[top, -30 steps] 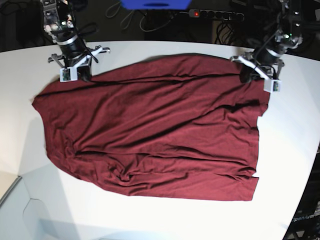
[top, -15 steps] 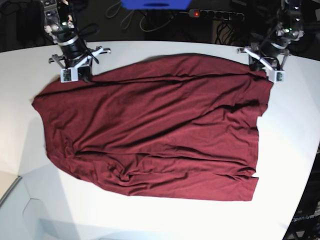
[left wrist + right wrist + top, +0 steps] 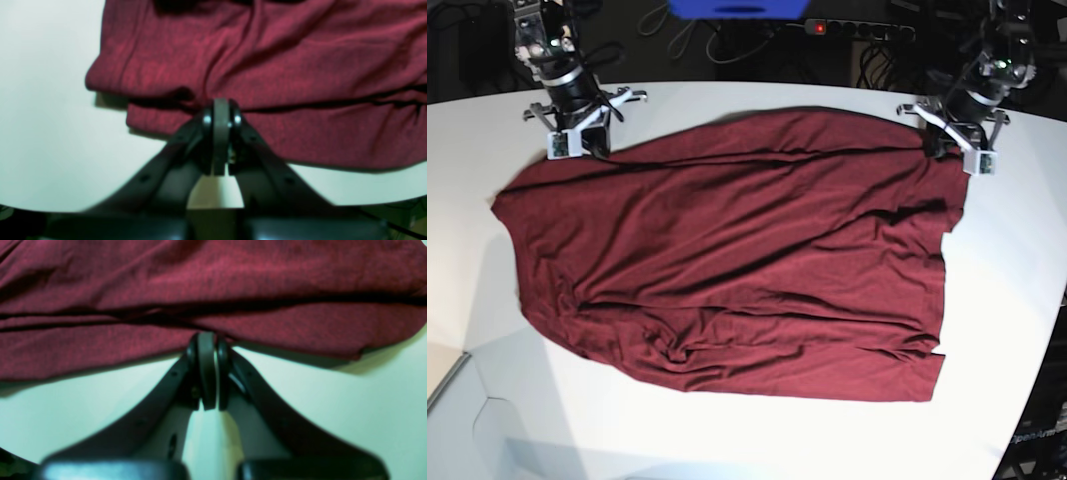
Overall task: Layout the t-shirt on the table in an organized manner, then fold the t-shirt properly
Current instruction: 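Release the left gripper and regrasp the shirt edge beside the right gripper, then release the right gripper and move it along the shirt edge to regrasp, then release the left gripper and shift it along the shirt edge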
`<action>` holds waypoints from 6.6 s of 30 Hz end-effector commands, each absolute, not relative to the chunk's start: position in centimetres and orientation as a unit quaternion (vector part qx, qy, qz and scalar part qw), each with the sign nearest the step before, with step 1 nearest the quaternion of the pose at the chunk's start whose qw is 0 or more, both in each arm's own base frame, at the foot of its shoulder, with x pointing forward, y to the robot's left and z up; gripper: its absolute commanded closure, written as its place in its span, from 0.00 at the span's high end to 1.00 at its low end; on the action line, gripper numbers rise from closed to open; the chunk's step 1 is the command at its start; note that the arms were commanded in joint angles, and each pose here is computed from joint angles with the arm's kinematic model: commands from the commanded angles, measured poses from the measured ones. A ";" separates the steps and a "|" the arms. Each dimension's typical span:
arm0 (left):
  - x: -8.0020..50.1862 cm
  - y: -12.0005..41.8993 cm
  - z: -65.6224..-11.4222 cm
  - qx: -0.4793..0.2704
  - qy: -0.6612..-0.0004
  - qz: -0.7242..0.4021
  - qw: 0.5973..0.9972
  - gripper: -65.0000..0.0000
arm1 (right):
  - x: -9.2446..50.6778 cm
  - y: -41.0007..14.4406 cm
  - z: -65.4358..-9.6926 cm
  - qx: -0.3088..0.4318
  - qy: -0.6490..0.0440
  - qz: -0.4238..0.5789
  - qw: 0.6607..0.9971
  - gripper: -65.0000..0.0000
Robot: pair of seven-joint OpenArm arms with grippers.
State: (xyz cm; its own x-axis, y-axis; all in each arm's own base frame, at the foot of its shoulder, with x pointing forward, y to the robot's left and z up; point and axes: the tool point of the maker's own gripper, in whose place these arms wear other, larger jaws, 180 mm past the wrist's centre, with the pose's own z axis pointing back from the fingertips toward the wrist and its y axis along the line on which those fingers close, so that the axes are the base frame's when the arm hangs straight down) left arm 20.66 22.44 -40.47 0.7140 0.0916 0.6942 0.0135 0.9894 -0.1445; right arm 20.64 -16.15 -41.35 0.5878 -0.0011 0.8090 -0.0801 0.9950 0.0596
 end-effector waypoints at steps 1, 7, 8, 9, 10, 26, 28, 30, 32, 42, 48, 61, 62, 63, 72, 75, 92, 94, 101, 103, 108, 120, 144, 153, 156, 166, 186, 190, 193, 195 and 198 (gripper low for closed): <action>21.0 23.2 -40.1 -0.062 -0.386 0.019 0.920 0.00 | 21.1 -16.4 -40.5 0.042 -0.471 0.025 0.881 0.01; 20.3 26.8 -41.9 -0.031 -0.367 0.061 0.928 0.00 | 21.3 -16.5 -40.4 0.041 -0.473 0.024 0.880 0.01; 20.2 27.4 -42.0 -0.027 -0.366 0.067 0.928 0.00 | 21.3 -16.5 -40.4 0.041 -0.473 0.024 0.880 0.01; 20.1 27.8 -41.9 -0.023 -0.367 0.071 0.927 0.00 | 21.3 -16.5 -40.4 0.041 -0.473 0.024 0.880 0.01; 20.1 28.0 -41.9 -0.021 -0.368 0.073 0.927 0.00 | 21.3 -16.5 -40.4 0.041 -0.473 0.024 0.880 0.01; 15.0 31.0 -42.6 0.015 -0.327 0.096 0.940 0.00 | 21.6 -16.5 -40.2 0.041 -0.475 0.025 0.878 0.01; 14.9 31.9 -42.2 0.023 -0.331 0.105 0.938 0.00 | 21.6 -16.4 -40.2 0.042 -0.475 0.026 0.879 0.01; 15.1 32.3 -41.6 0.028 -0.337 0.107 0.935 0.00 | 21.7 -16.3 -40.2 0.042 -0.477 0.026 0.878 0.01; 15.0 32.7 -40.7 0.035 -0.345 0.104 0.932 0.00 | 22.0 -16.3 -40.0 0.043 -0.480 0.027 0.876 0.01; 17.4 30.4 -37.3 0.022 -0.401 0.093 0.911 0.00 | 22.1 -16.3 -40.0 0.043 -0.481 0.026 0.875 0.01; 18.5 31.3 -34.3 0.038 -0.446 0.114 0.887 0.01 | 22.1 -16.4 -40.0 0.042 -0.481 0.025 0.876 0.02; 25.6 30.1 -39.7 -0.025 -0.441 0.175 0.880 0.00 | 23.2 -16.7 -40.5 0.038 -0.481 0.024 0.875 0.02; 25.4 29.9 -40.7 -0.030 -0.430 0.179 0.884 0.00 | 23.2 -16.8 -40.8 0.037 -0.479 0.023 0.877 0.02; 25.3 29.8 -41.7 -0.033 -0.419 0.184 0.888 0.00 | 23.1 -17.0 -41.2 0.034 -0.474 0.021 0.879 0.02; 24.8 30.7 -45.7 -0.023 -0.372 0.207 0.905 0.00 | 23.3 -20.2 -44.2 0.001 -0.441 0.026 0.897 0.01; 24.8 31.3 -45.9 0.000 -0.380 0.193 0.905 0.00 | 23.2 -21.2 -44.2 -0.009 -0.438 0.033 0.898 0.01; 24.9 30.6 -46.1 0.015 -0.397 0.183 0.899 0.00 | 18.9 -20.2 -40.7 0.002 -0.443 0.071 0.894 0.01; 24.9 30.6 -46.1 0.015 -0.397 0.182 0.900 0.00 | 18.9 -20.1 -39.8 0.003 -0.452 0.071 0.889 0.01; 24.8 30.6 -46.1 0.015 -0.396 0.182 0.900 0.00 | 20.3 -17.7 -36.1 0.027 -0.495 0.083 0.864 0.01; 24.8 30.6 -46.1 0.015 -0.396 0.182 0.900 0.00 | 20.3 -16.1 -36.0 0.045 -0.499 0.079 0.862 0.01; 24.7 30.7 -46.2 0.017 -0.395 0.182 0.900 0.00 | 20.3 -12.9 -37.6 0.084 -0.488 0.066 0.866 0.00; 24.7 31.1 -46.1 0.020 -0.396 0.182 0.900 0.00 | 19.4 -10.2 -42.8 0.109 -0.434 0.076 0.891 0.00; 24.9 31.0 -45.8 0.020 -0.400 0.180 0.899 0.00 | 13.7 -9.9 -39.4 0.130 -0.413 0.117 0.893 0.00; 24.8 31.1 -45.8 0.020 -0.399 0.181 0.899 0.00 | 18.7 -6.8 -38.8 0.138 -0.380 0.177 0.897 0.00; 24.8 31.2 -45.9 0.021 -0.399 0.181 0.899 0.00 | 19.9 -6.6 -38.4 0.135 -0.385 0.184 0.894 0.00; 25.0 31.2 -45.8 0.020 -0.401 0.182 0.898 0.00 | 20.0 -8.3 -41.8 0.109 -0.343 0.180 0.916 0.00; 25.3 31.3 -45.3 0.021 -0.406 0.179 0.896 0.00 | 12.1 -10.8 -45.5 0.101 -0.260 0.191 0.941 0.00; 25.4 31.3 -45.2 0.020 -0.408 0.179 0.895 0.00 | 11.0 -11.5 -45.8 0.097 -0.247 0.198 0.944 0.00; 25.4 31.3 -45.2 0.020 -0.408 0.180 0.895 0.00 | 10.8 -11.6 -45.8 0.096 -0.245 0.199 0.944 0.00; 25.4 31.2 -45.3 0.019 -0.408 0.181 0.895 0.00 | 10.7 -11.9 -45.8 0.093 -0.242 0.202 0.944 0.00; 26.2 31.0 -44.3 0.018 -0.422 0.177 0.889 0.00 | 9.7 -12.0 -45.9 0.095 -0.233 0.204 0.946 0.00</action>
State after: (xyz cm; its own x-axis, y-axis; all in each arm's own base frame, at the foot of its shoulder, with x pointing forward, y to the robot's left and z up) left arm 27.11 30.81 -43.46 0.5315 0.3029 0.7911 -0.3193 0.9366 -0.1441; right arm 13.05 -10.57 -43.92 0.7285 0.2851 0.6229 -0.4275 0.8997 0.0881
